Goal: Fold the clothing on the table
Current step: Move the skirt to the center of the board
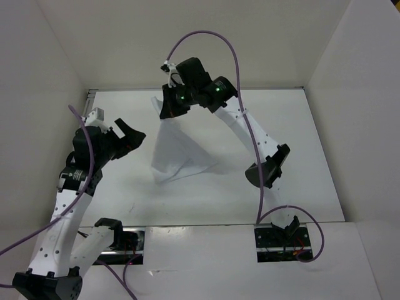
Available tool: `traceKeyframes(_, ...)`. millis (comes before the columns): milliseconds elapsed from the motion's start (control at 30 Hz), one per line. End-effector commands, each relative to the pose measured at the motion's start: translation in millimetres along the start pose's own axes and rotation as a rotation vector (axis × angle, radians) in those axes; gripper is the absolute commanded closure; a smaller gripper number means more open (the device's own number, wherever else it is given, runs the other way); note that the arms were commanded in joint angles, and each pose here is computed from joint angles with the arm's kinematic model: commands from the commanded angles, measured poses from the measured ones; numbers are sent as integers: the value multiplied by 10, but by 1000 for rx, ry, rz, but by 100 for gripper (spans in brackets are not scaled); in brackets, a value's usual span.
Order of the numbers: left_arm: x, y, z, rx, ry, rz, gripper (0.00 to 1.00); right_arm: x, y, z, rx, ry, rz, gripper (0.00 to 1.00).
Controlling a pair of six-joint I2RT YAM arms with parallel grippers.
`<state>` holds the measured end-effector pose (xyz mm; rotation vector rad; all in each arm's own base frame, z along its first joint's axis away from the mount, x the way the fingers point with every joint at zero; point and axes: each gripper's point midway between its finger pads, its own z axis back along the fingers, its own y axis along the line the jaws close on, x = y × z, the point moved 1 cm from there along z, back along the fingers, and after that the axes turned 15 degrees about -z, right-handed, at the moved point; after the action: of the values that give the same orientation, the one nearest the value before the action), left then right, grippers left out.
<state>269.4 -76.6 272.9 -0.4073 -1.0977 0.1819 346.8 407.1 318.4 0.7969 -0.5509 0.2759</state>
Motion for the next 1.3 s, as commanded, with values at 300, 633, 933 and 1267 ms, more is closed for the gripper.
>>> traceKeyframes(300, 164, 53, 191, 28, -121, 37, 0, 437, 1098, 1940, 332, -339, 15, 100)
traceKeyframes(633, -55, 86, -21, -1, -65, 60, 0, 250, -1491, 606, -140, -134, -386, 100)
traceKeyframes(933, -116, 13, -248, -85, -66, 135, 0, -5, -3021, 471, -398, -164, -610, 100)
traceKeyframes(1267, -541, 109, -1201, -140, 190, 137, 25, -84, -3101, 377, -398, -141, -609, 100)
